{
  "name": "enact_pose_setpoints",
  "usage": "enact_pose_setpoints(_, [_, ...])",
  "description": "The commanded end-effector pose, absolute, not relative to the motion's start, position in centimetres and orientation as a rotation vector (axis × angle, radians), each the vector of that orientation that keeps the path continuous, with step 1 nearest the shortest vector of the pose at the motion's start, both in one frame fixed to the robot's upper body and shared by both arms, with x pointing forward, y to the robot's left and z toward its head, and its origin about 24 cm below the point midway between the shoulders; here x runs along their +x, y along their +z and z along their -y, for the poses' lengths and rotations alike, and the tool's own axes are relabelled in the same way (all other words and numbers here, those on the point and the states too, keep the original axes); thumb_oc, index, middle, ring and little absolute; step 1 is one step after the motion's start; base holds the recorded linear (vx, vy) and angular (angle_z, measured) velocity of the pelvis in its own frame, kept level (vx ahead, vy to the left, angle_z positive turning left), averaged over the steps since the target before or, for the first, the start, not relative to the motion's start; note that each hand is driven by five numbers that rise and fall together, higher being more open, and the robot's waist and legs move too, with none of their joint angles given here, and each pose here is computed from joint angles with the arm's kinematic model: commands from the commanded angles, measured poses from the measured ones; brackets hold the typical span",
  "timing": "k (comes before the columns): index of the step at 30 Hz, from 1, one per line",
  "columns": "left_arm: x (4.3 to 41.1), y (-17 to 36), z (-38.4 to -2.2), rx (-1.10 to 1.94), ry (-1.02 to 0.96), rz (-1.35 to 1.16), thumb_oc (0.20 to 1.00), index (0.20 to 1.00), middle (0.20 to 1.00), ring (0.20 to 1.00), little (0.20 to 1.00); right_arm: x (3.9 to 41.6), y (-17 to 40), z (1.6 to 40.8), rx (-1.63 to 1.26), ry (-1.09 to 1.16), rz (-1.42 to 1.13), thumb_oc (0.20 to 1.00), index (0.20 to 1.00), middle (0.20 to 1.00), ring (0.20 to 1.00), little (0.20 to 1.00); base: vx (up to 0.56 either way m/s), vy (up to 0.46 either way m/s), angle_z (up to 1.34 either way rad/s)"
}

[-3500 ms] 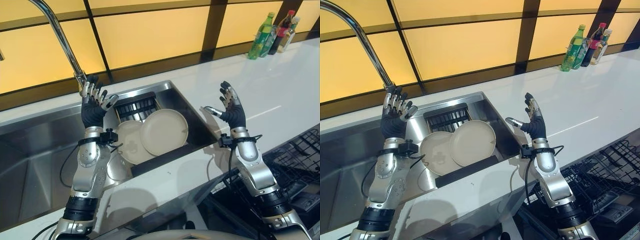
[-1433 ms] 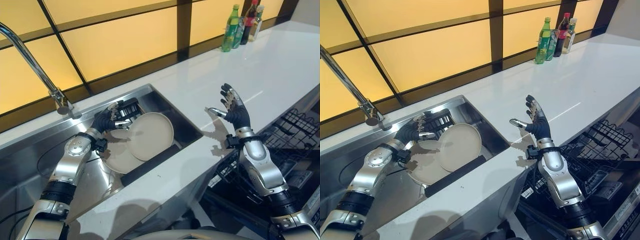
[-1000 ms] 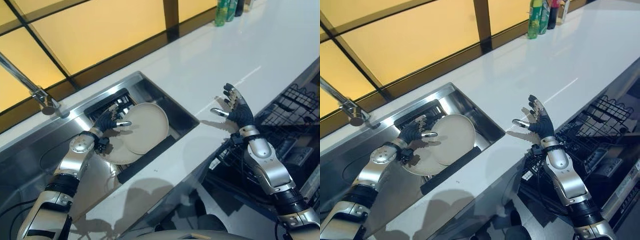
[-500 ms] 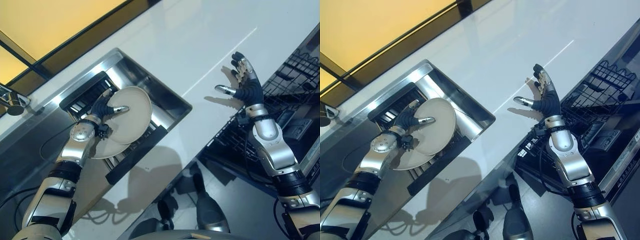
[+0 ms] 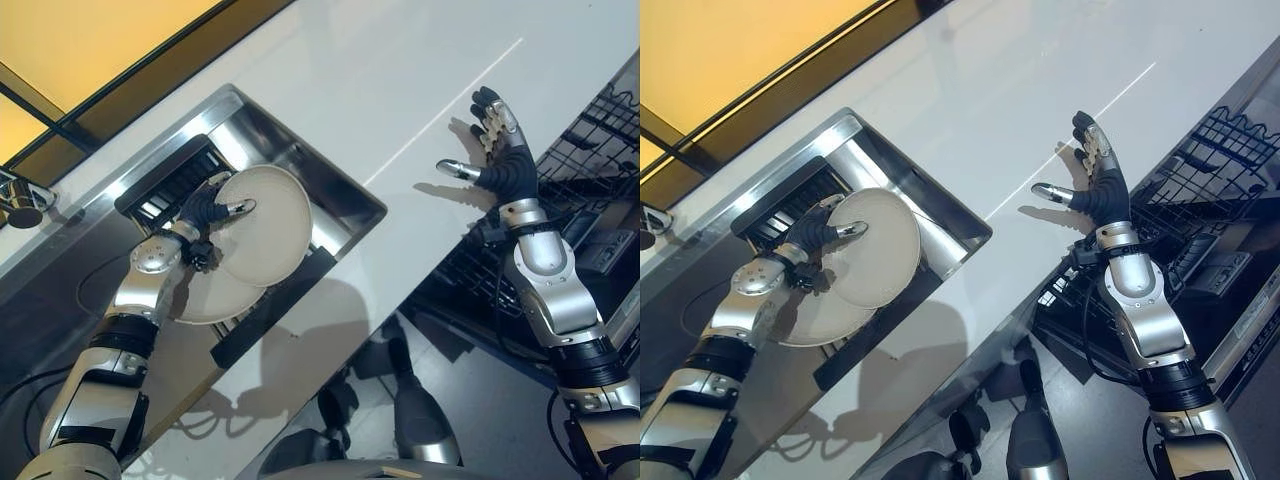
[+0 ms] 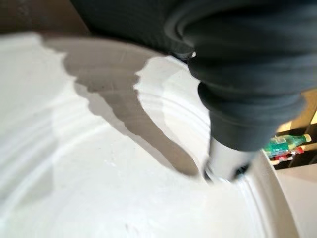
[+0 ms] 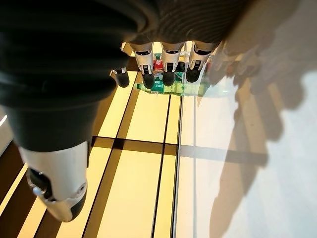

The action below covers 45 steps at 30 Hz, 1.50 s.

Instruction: Pick up plates and place into dishwasher.

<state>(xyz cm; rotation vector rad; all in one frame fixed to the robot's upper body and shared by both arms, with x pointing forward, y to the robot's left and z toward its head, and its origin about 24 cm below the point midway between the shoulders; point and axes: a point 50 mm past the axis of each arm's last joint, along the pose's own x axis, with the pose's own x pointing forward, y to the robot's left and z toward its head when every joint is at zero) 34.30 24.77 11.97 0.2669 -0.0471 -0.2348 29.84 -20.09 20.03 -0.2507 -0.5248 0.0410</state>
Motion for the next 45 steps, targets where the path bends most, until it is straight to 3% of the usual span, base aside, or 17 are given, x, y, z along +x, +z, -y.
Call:
enact_pose_setpoints(1, [33.5, 13.0, -25.6, 0.295, -0.299, 0.078, 0.313, 0.313, 0.313, 0.313, 0.313, 29.2, 18.5, 20.7, -0.272, 0.048, 0.461, 1.000, 1.000, 1.000, 1.000, 1.000, 0.04, -0.010, 0.03])
enact_pose_setpoints(2, [33.3, 13.3, -25.5, 0.300, -0.317, 0.093, 0.200, 0.200, 0.200, 0.200, 0.200, 29.1, 18.4, 20.8, -0.271, 0.047, 0.457, 1.000, 1.000, 1.000, 1.000, 1.000, 0.03, -0.019, 0.04])
enact_pose_setpoints(11, [32.0, 14.2, -24.2, 0.326, -0.420, 0.146, 0.200, 0.200, 0.200, 0.200, 0.200, 28.7, 17.6, 21.2, -0.263, 0.039, 0.429, 1.000, 1.000, 1.000, 1.000, 1.000, 0.02, -0.030, 0.07])
enact_pose_setpoints(21, [31.4, 13.9, -24.5, 0.315, -0.403, 0.158, 0.200, 0.200, 0.200, 0.200, 0.200, 28.6, 17.3, 21.5, -0.250, 0.017, 0.419, 1.000, 1.000, 1.000, 1.000, 1.000, -0.01, -0.030, 0.08])
enact_pose_setpoints(45, [29.9, 17.4, -26.1, 0.351, -0.066, 0.472, 0.200, 0.200, 0.200, 0.200, 0.200, 28.0, 16.1, 21.9, -0.212, -0.004, 0.401, 1.000, 1.000, 1.000, 1.000, 1.000, -0.01, -0.006, 0.00])
